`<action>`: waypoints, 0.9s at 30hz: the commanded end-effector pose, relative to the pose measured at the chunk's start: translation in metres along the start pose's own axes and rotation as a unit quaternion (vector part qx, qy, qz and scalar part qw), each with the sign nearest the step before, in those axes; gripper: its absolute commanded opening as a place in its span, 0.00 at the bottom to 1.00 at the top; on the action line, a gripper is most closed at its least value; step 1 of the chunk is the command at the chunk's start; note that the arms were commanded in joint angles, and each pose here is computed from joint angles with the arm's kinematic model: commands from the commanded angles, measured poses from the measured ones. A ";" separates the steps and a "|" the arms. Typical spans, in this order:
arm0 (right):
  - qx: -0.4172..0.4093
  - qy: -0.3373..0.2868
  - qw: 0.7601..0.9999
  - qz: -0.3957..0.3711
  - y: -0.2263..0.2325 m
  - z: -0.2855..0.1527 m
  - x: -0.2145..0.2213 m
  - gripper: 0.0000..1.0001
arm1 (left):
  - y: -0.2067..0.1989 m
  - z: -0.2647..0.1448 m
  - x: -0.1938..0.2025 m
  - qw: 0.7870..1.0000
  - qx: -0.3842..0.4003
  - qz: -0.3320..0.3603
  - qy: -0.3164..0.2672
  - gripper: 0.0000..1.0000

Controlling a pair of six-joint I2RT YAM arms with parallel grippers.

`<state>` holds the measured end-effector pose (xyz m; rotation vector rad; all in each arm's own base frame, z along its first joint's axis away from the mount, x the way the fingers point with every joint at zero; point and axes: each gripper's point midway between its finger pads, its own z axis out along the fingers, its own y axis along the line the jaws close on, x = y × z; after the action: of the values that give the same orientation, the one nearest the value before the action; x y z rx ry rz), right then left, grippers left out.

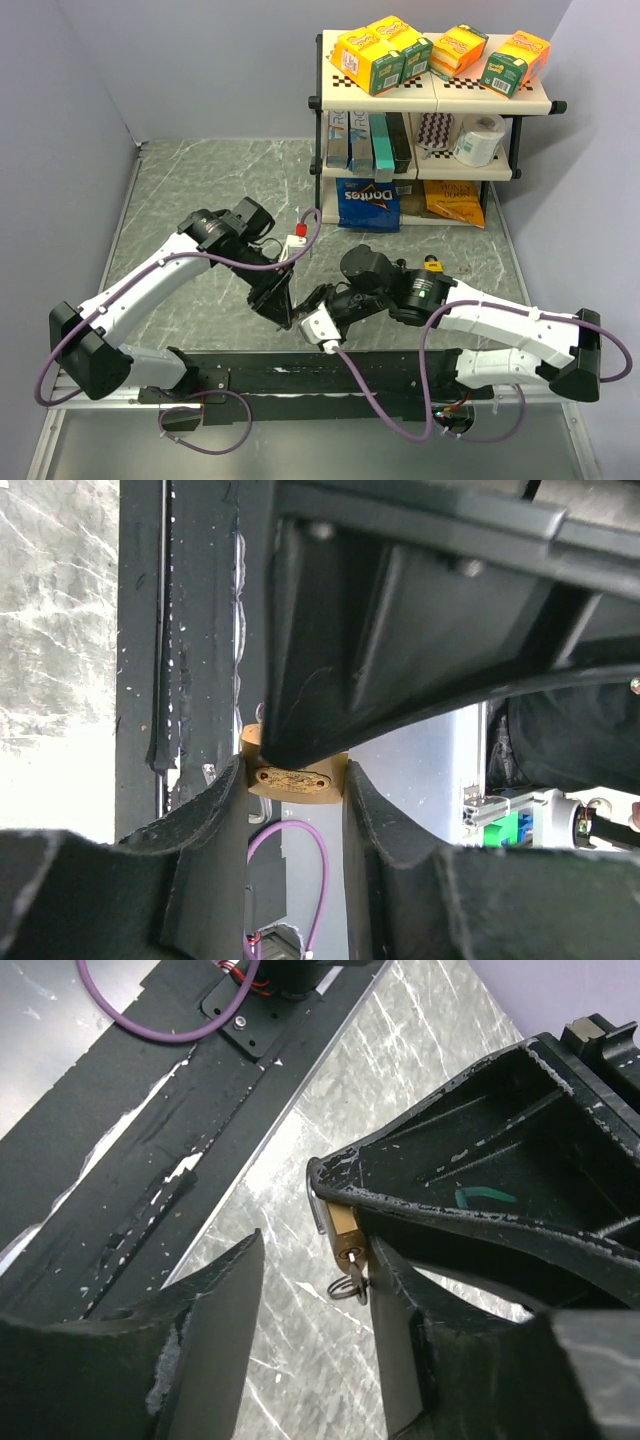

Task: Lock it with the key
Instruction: Pick up the lock from the center of the board.

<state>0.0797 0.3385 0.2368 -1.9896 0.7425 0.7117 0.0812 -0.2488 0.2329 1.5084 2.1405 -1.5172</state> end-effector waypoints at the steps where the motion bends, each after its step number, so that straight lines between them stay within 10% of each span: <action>1: 0.023 -0.025 0.998 -0.047 -0.023 -0.001 -0.023 0.51 | -0.013 -0.002 -0.014 1.000 0.020 0.018 -0.016 0.01; 10: 0.015 -0.022 0.999 -0.044 -0.025 0.004 -0.026 0.22 | -0.006 0.000 -0.016 1.000 0.008 -0.008 -0.017 0.04; 11: 0.015 -0.022 0.999 -0.042 -0.025 0.004 -0.026 0.02 | -0.005 0.001 -0.015 1.000 0.007 -0.009 -0.016 0.12; 18: 0.039 -0.023 0.999 0.002 -0.025 -0.010 -0.027 0.00 | -0.005 -0.026 -0.027 0.997 -0.046 0.035 -0.056 0.98; 27: 0.109 -0.039 0.977 0.179 -0.045 -0.048 -0.017 0.00 | 0.024 -0.139 -0.079 0.912 -0.301 0.062 -0.270 0.96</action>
<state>0.1034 0.3267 0.2619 -1.8332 0.9543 0.7394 0.1662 -0.2010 0.2867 1.0422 2.0220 -1.1309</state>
